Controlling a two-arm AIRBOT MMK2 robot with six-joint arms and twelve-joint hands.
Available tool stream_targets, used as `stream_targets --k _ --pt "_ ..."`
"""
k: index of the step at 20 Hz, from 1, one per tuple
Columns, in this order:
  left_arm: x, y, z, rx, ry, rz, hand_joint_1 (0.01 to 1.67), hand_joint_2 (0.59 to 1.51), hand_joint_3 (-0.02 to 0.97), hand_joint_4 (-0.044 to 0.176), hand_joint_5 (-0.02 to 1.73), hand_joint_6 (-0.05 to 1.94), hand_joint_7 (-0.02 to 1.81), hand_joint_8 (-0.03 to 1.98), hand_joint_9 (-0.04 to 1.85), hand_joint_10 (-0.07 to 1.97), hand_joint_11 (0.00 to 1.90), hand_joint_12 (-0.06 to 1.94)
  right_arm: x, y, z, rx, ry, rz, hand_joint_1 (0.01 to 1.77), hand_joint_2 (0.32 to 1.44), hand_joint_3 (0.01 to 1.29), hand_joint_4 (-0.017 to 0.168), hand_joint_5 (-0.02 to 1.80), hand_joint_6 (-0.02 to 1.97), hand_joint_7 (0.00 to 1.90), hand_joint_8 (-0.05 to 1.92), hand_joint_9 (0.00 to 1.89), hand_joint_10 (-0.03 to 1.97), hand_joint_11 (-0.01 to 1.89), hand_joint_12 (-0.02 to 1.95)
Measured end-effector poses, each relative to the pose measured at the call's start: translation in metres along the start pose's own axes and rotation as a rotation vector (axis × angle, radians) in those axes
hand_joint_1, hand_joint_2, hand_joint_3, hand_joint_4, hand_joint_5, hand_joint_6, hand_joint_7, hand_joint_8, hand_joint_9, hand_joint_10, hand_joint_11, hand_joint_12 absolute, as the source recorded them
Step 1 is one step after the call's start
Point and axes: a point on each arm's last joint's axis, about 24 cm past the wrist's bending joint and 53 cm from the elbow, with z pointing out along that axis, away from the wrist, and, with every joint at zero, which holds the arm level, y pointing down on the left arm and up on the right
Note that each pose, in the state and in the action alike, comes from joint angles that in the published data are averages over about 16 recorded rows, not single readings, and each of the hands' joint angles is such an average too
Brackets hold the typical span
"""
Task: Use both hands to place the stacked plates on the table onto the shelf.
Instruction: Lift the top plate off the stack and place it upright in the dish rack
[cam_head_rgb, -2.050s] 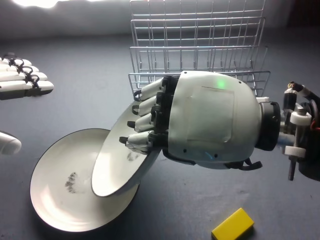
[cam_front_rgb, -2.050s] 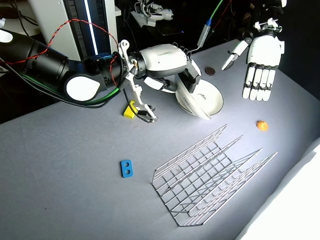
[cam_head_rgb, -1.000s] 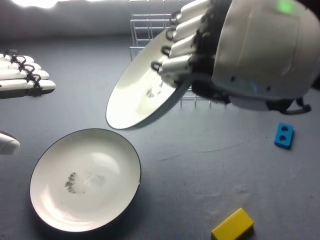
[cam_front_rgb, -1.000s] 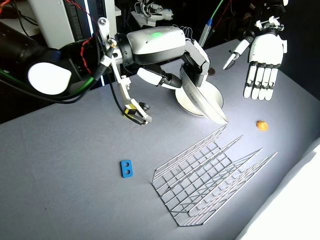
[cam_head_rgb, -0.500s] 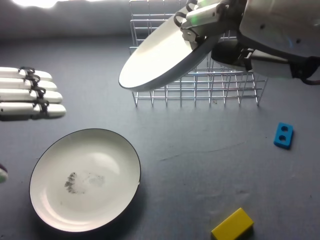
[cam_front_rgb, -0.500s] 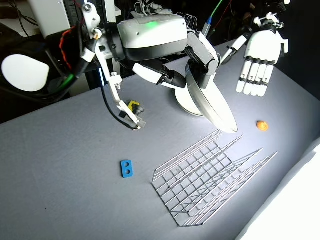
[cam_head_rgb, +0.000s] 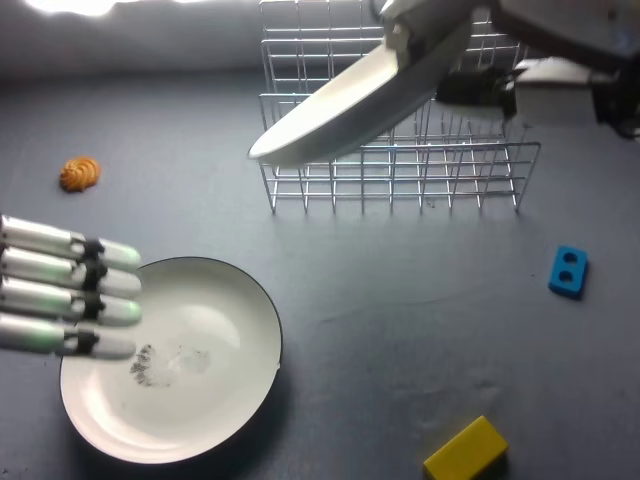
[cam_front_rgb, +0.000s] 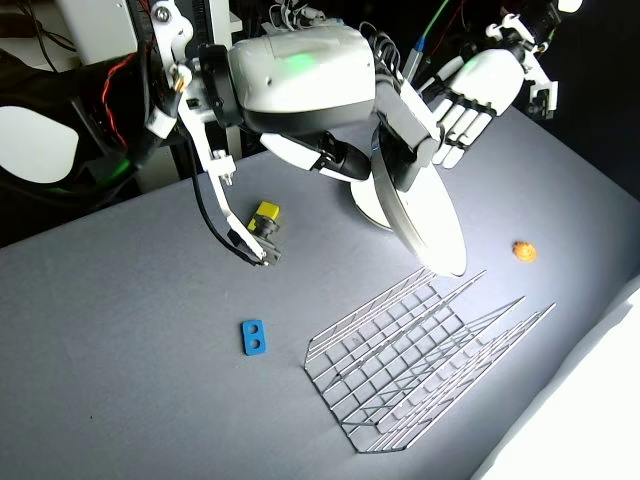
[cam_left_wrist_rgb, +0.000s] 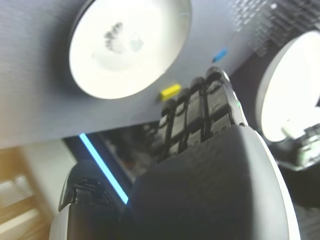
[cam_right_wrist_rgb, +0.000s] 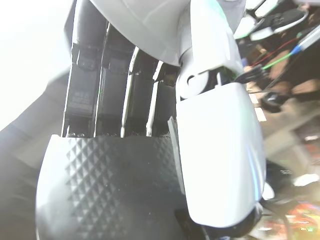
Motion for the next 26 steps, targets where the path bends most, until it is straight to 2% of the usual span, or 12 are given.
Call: stream_targets --k 3,7,17,26 --pt "0.011 -0.003 0.003 0.009 0.044 0.023 0.02 1.154 0.016 0.008 0.03 0.02 0.02 0.0 0.02 0.0 0.02 0.01 -0.004 -0.013 0.001 0.044 -0.003 0.048 1.31 1.01 0.02 -0.008 0.9 0.94 1.06 0.84 1.0 0.96 0.88 1.08" --pt "0.024 0.002 0.006 -0.016 0.093 0.029 0.02 1.156 0.016 0.007 0.02 0.02 0.02 0.0 0.02 0.0 0.02 0.01 -0.009 -0.031 0.001 0.104 -0.01 0.097 1.31 1.01 0.02 -0.008 0.89 0.94 1.04 0.86 1.0 0.97 0.87 1.09" --pt "0.044 0.021 0.005 -0.113 0.163 -0.012 0.02 1.159 0.016 0.006 0.02 0.02 0.01 0.0 0.02 0.0 0.02 0.01 -0.014 -0.068 0.001 0.234 -0.035 0.196 1.31 1.01 0.02 -0.007 0.89 0.94 1.03 0.88 1.01 0.99 0.9 1.06" --pt "0.055 0.028 0.004 -0.163 0.194 -0.048 0.02 1.163 0.016 0.004 0.02 0.02 0.01 0.0 0.02 0.0 0.02 0.01 -0.016 -0.101 0.004 0.36 -0.047 0.341 1.32 1.01 0.02 -0.007 0.88 0.94 1.02 0.88 1.02 1.02 0.9 1.05"
